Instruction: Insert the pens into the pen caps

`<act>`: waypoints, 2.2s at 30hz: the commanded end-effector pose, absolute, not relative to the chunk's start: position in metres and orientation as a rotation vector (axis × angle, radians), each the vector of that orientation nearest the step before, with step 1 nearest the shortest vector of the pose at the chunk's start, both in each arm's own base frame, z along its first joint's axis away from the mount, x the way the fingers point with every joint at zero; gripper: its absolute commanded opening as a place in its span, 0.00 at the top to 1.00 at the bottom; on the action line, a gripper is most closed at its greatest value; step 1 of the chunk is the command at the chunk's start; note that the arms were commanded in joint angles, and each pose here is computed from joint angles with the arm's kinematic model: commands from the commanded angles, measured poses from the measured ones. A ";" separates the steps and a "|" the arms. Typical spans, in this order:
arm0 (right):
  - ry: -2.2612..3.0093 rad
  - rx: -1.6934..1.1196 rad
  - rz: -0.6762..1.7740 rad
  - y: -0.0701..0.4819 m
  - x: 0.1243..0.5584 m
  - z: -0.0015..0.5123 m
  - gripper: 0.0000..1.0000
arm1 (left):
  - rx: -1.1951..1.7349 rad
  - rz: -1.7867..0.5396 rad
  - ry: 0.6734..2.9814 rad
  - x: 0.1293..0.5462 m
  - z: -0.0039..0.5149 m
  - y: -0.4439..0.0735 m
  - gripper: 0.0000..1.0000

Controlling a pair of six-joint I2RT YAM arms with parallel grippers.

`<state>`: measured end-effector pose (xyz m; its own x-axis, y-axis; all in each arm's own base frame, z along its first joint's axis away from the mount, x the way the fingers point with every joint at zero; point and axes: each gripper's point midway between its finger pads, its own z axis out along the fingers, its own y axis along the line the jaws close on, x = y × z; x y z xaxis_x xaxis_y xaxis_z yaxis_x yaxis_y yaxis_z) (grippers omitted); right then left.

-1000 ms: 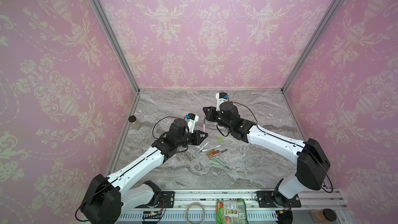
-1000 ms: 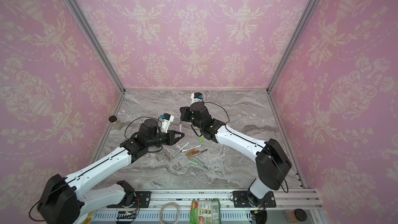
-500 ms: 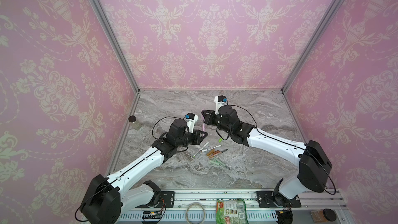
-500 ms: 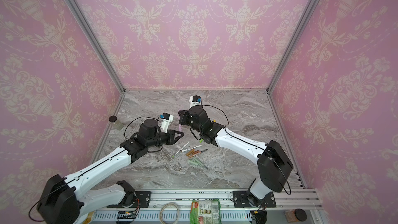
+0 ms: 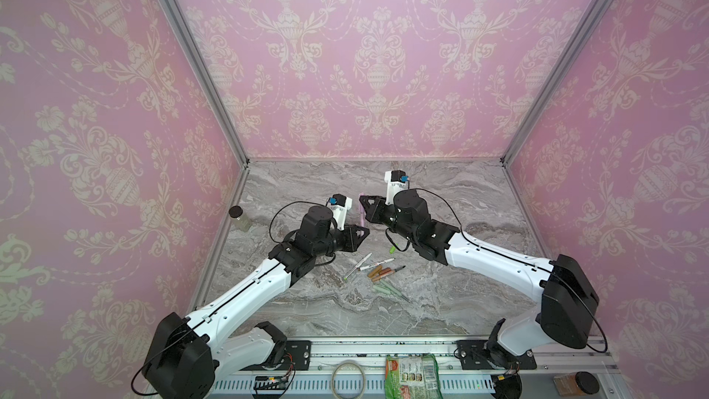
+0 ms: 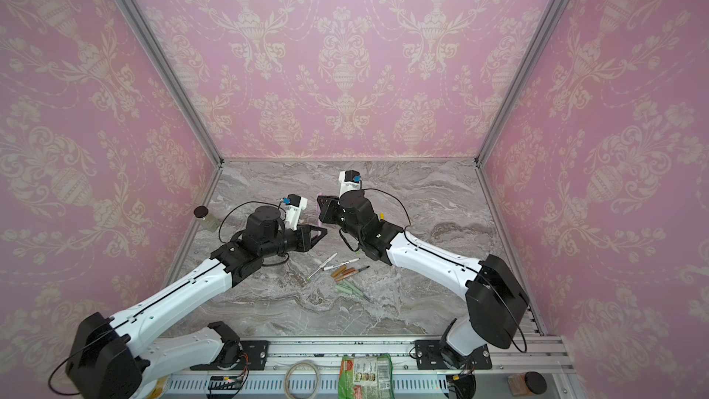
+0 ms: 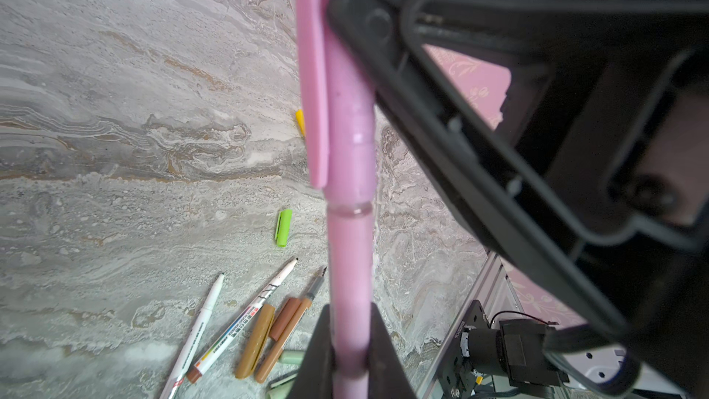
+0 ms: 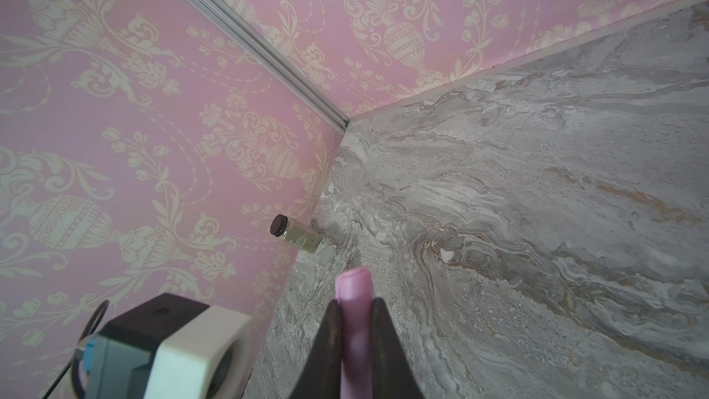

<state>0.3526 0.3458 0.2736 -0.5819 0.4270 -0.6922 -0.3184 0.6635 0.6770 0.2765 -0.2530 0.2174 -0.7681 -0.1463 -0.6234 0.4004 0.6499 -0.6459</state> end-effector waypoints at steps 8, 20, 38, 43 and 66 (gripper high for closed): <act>2.203 -0.083 1.041 0.355 0.306 0.213 1.00 | 0.420 -0.959 1.886 0.309 0.318 -0.263 1.00; 2.323 -0.140 1.184 0.374 0.278 0.189 1.00 | 0.420 -0.950 1.765 0.318 0.357 -0.263 1.00; 2.225 -0.107 1.133 0.358 0.289 0.225 1.00 | 0.430 -0.974 1.785 0.324 0.348 -0.255 1.00; 1.997 -0.050 1.115 0.320 0.325 0.316 0.88 | 0.389 -1.022 1.911 0.307 0.293 -0.251 1.00; 2.125 -0.177 0.883 0.314 0.309 0.288 0.50 | 0.270 -1.197 2.024 0.292 0.251 -0.273 1.00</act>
